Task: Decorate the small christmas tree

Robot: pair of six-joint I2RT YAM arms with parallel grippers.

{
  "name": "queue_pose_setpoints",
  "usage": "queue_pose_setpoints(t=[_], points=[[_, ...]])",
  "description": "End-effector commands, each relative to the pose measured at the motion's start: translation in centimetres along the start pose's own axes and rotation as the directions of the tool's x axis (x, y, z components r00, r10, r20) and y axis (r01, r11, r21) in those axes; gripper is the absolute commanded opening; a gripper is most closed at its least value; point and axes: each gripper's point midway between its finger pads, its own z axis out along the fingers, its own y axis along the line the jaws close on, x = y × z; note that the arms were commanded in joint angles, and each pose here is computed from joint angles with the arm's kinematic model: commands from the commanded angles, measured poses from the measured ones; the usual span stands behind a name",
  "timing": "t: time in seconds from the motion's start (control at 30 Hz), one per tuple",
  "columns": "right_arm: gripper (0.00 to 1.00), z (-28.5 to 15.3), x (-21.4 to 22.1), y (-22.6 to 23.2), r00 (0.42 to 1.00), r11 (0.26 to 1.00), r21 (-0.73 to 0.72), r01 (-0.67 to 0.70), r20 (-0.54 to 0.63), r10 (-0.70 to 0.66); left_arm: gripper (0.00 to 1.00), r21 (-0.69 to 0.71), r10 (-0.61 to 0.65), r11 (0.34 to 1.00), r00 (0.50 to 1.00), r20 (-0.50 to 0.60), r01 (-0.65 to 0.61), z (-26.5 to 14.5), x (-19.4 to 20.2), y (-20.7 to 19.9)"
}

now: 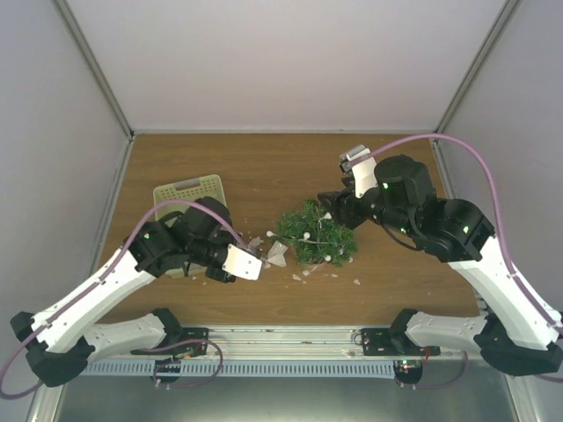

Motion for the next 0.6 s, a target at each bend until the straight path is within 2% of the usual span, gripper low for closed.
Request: queue_pose_setpoints(t=[0.0, 0.2, 0.37, 0.47, 0.57], points=[[0.67, -0.3, -0.7, -0.1, 1.0, 1.0, -0.005, -0.003, 0.031, 0.003, 0.0, 0.1, 0.053, 0.993, 0.998, 0.032, -0.056, -2.2, -0.6, -0.8], [0.68, -0.4, -0.3, -0.2, 0.998, 1.0, -0.01, 0.023, 0.05, -0.023, 0.0, 0.115, 0.054, 0.99, 0.981, 0.184, -0.077, -4.0, -3.4, 0.7], [0.69, -0.6, 0.8, -0.4, 0.996, 0.998, -0.007, 0.06, 0.067, -0.06, 0.0, 0.168, -0.025, 0.985, 0.951, 0.309, -0.028, -3.9, -4.5, 1.5], [0.69, -1.1, 0.5, -0.2, 0.993, 0.998, -0.024, 0.049, 0.106, -0.046, 0.0, 0.214, -0.12, 0.976, 0.901, 0.417, 0.031, -4.9, -5.2, 2.5], [0.69, -1.4, 0.2, -0.1, 0.99, 0.999, -0.037, 0.03, 0.141, -0.024, 0.0, 0.304, -0.268, 0.945, 0.822, 0.502, 0.122, -5.5, -5.6, 4.2]])
